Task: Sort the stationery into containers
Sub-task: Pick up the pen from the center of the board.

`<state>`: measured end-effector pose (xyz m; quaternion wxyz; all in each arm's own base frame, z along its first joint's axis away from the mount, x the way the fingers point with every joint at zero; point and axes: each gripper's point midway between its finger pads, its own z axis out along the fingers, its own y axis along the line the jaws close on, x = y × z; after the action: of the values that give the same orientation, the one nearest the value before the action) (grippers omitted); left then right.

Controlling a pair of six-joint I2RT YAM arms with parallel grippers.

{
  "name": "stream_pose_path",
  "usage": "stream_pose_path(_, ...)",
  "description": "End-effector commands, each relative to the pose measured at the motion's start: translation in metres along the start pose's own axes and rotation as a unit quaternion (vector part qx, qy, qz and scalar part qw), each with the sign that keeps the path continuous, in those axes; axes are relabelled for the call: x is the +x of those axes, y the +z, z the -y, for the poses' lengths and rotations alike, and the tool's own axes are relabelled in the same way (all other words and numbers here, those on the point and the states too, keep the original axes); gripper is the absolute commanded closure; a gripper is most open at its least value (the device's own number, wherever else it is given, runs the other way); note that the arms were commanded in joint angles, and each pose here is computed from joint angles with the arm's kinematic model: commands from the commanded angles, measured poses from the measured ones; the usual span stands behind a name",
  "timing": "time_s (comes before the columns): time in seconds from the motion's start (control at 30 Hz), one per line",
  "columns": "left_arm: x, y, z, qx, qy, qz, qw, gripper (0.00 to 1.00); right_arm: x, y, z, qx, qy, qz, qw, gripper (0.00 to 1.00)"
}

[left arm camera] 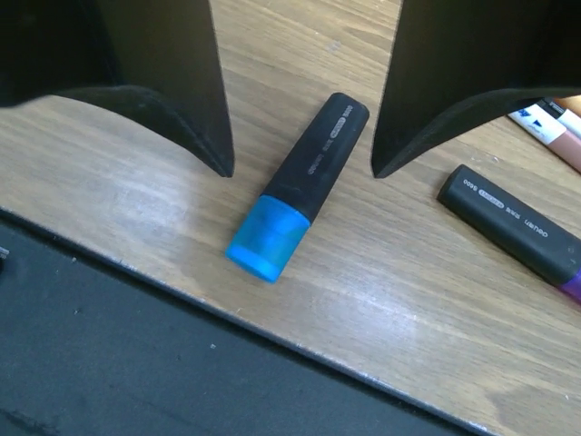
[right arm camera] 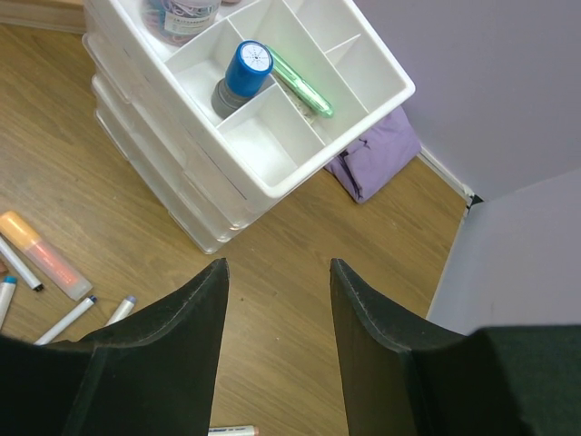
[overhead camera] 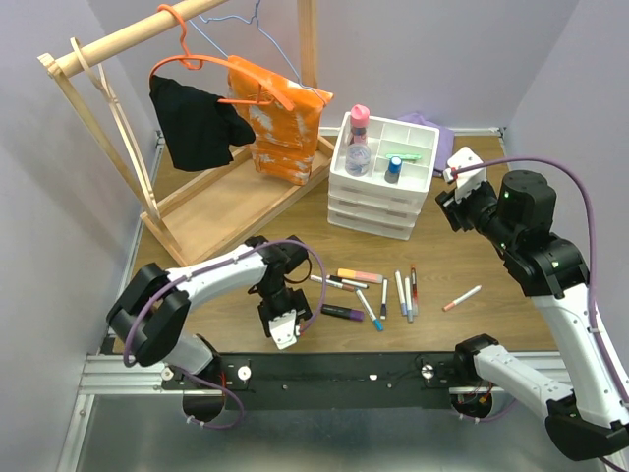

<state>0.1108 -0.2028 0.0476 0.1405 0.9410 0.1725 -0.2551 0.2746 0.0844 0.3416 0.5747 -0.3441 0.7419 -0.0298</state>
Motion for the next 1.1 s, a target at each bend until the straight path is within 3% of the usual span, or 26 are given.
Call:
stream_pose_path(0.0,-0.004,0.001,-0.004,0.052,0.167,0.019,0.984,0.31,0.000,-0.008,0.001,0.005,0.004,0.001,1.000,0.45)
stream_pose_path(0.5,0.017,0.030,-0.005,0.091,0.145,-0.009,0.985,0.36,0.006,-0.006,0.001,0.011,0.009,-0.008,1.000,0.44)
stream_pose_path(0.73,0.025,0.040,-0.013,0.095,0.112,-0.032,0.989,0.47,0.006,-0.007,0.002,0.013,0.014,-0.008,1.000,0.45)
stream_pose_path(0.93,0.036,0.042,-0.017,0.087,0.082,-0.056,0.991,0.51,0.009,-0.005,0.000,0.012,0.018,-0.010,1.000,0.45)
stream_pose_path(1.07,0.039,0.042,-0.024,0.084,0.058,-0.062,0.993,0.68,0.010,0.000,-0.003,0.006,0.020,-0.008,1.000,0.45)
